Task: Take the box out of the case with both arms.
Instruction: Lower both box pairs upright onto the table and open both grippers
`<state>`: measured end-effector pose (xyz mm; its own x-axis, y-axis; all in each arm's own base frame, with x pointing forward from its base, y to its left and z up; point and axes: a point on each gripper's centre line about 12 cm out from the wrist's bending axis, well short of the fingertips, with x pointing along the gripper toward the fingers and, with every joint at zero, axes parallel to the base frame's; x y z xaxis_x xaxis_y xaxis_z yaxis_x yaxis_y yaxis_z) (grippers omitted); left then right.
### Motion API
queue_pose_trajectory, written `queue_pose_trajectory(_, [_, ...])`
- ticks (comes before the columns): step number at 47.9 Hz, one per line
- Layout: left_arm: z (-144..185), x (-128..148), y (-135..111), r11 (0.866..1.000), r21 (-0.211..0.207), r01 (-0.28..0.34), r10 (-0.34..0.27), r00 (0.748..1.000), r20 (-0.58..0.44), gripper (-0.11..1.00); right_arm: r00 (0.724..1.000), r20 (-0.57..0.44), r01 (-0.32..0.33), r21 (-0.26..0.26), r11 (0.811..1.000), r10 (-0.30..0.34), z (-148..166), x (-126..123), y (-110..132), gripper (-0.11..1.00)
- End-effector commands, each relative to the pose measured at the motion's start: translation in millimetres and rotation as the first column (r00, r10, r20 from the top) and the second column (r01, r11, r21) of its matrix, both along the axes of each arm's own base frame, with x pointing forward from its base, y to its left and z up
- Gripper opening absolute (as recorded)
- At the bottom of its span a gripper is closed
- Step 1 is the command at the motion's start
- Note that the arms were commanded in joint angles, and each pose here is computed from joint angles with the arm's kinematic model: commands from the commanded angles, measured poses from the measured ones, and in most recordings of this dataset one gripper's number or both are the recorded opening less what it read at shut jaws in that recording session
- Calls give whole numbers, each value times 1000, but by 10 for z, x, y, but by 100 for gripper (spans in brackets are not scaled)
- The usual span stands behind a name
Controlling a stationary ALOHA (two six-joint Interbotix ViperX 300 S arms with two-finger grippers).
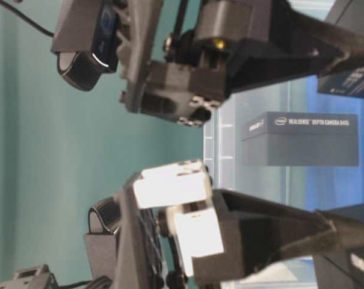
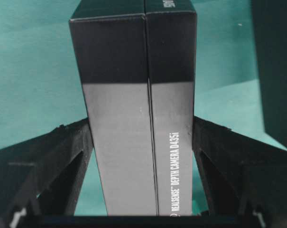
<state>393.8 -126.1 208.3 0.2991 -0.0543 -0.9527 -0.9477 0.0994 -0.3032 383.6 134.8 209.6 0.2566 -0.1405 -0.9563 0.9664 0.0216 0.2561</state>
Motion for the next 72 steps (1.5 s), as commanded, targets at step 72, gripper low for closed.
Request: queue_pose_trajectory(72, [1600,-114,111,997,59,45,-45,999,-4,86,999,-8,-33,-99,995,33,1576,-196,-130,90])
